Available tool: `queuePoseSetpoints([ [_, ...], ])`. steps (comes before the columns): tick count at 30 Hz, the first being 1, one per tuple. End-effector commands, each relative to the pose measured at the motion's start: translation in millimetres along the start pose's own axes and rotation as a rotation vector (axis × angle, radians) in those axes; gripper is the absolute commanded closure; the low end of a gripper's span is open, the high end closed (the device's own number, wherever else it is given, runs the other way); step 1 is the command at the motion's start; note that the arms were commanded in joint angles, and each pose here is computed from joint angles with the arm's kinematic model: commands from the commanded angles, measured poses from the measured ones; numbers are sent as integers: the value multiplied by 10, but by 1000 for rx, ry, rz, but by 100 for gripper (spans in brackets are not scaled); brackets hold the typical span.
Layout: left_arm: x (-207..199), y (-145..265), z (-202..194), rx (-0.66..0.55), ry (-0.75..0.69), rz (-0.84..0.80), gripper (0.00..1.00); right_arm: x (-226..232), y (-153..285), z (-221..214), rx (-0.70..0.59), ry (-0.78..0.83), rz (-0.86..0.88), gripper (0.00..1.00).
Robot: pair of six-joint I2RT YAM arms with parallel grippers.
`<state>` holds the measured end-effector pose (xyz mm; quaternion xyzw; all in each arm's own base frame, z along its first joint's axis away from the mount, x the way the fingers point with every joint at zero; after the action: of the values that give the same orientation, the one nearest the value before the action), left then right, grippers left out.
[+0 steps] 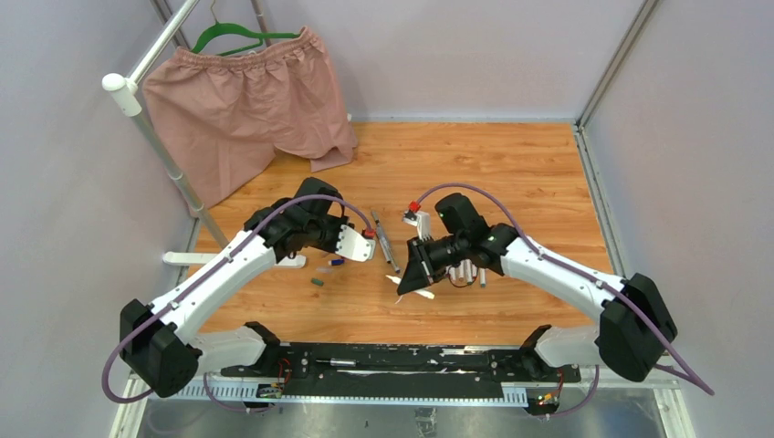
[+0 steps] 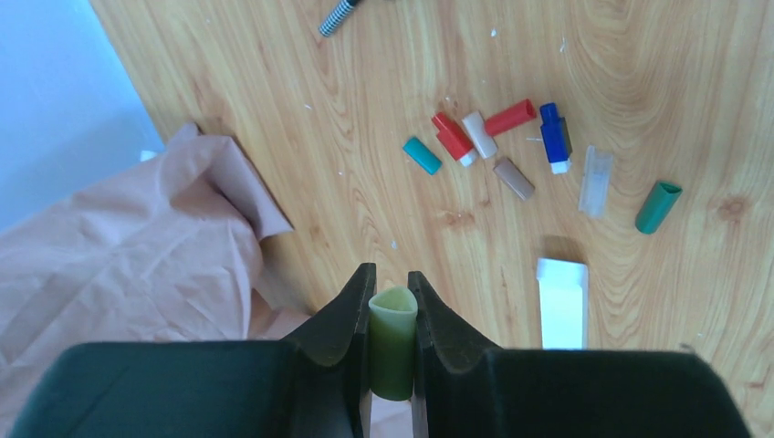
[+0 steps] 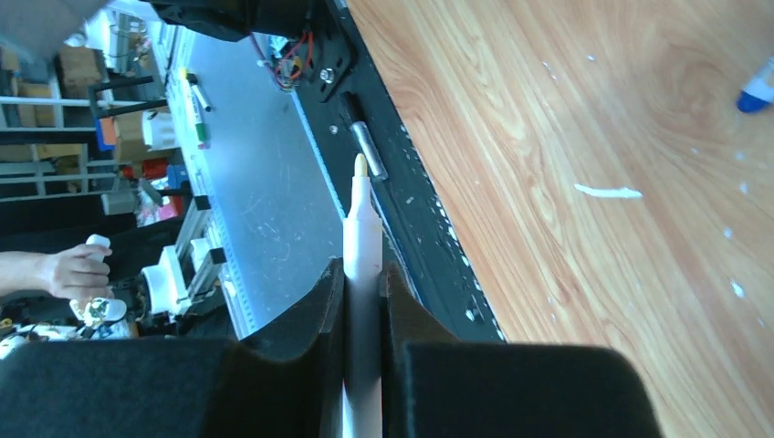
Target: Open the pen caps
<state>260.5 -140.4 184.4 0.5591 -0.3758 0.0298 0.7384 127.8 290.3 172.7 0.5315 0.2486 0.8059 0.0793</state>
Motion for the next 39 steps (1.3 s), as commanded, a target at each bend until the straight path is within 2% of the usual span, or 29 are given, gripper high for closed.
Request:
queuePoseSetpoints([
  [1,9,25,-93,48,44,-10,100,-304,195,-93,-42,-11,-177,100],
  [7,-208,-210,-20,22,203,-127,100,-1096,427,365,-312,-12,-678,100],
  [12,-390,-357,6,19,280,-192,100,-1417,404,693,-423,16,-826,100],
  [16,-563,-518,23,13,328,-225,100,-1688,335,810,-427,9,-929,100],
  [18,-613,-598,23,15,352,-236,100,-1824,287,824,-423,-3,-967,99],
  [25,-746,-827,42,12,400,-275,100,-1999,206,775,-430,-29,-992,74],
  [29,-794,-926,43,7,402,-276,100,-2017,223,727,-425,-25,-996,67],
  [33,-822,-1010,42,8,413,-283,99,-2017,242,697,-422,-27,-1000,65],
  [36,-830,-1058,37,11,422,-285,92,-1966,279,707,-433,-25,-998,69],
  [39,-835,-1094,22,23,427,-281,81,-1887,352,725,-457,-18,-995,73],
])
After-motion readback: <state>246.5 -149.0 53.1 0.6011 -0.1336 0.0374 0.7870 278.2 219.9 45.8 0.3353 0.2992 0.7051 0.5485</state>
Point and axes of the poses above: each gripper's point midway between its finger pads, its own y axis back along the fingers, its own x axis along the line the jaws close on, z = x × y, the point moved 2 cm from there along y, back along the fingers, and after that the axes turned 10 degrees about -y, right-handed, at the moved point
